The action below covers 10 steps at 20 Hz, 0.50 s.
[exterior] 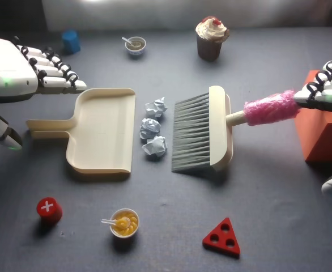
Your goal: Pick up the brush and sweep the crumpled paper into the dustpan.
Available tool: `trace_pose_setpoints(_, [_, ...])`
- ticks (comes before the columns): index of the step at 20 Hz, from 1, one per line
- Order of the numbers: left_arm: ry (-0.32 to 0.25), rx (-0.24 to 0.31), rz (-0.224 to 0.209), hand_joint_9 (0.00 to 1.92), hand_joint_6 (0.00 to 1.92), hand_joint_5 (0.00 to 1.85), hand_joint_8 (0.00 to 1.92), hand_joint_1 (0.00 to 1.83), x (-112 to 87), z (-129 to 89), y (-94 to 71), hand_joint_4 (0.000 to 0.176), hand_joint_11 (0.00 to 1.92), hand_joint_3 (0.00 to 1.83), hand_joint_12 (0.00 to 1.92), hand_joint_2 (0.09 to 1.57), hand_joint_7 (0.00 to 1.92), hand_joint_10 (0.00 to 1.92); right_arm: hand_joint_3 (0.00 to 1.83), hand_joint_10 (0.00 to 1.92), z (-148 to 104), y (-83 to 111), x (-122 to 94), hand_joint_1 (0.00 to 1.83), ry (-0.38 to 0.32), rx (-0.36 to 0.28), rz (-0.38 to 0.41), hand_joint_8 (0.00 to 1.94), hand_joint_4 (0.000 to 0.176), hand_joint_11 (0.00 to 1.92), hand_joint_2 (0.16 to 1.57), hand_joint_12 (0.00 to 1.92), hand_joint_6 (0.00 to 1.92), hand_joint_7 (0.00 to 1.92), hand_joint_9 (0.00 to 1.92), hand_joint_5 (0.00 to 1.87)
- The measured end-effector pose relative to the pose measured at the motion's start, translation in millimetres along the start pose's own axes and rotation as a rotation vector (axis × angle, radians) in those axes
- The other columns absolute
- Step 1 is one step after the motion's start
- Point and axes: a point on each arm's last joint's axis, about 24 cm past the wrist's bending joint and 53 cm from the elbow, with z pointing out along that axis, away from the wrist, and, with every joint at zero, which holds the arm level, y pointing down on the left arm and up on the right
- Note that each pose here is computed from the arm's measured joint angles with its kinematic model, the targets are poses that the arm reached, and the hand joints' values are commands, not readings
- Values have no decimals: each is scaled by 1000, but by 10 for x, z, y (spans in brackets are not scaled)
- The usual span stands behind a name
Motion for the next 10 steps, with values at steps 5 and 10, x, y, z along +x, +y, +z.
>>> trace_pose_setpoints(5, [13, -23, -10, 173, 14, 125, 14, 861, 48, 102, 35, 0, 210, 0, 38, 912, 168, 12, 3, 1, 1, 1, 0, 0, 0, 0, 0, 1, 0, 145, 957, 1, 2, 147, 157, 127])
trace_pose_setpoints(10, [31, -92, -11, 182, 10, 144, 9, 882, 138, 134, 252, 0, 198, 0, 29, 902, 184, 7, 2, 12, 1, 1, 0, 0, 0, 0, 0, 10, 0, 176, 956, 13, 8, 179, 194, 152])
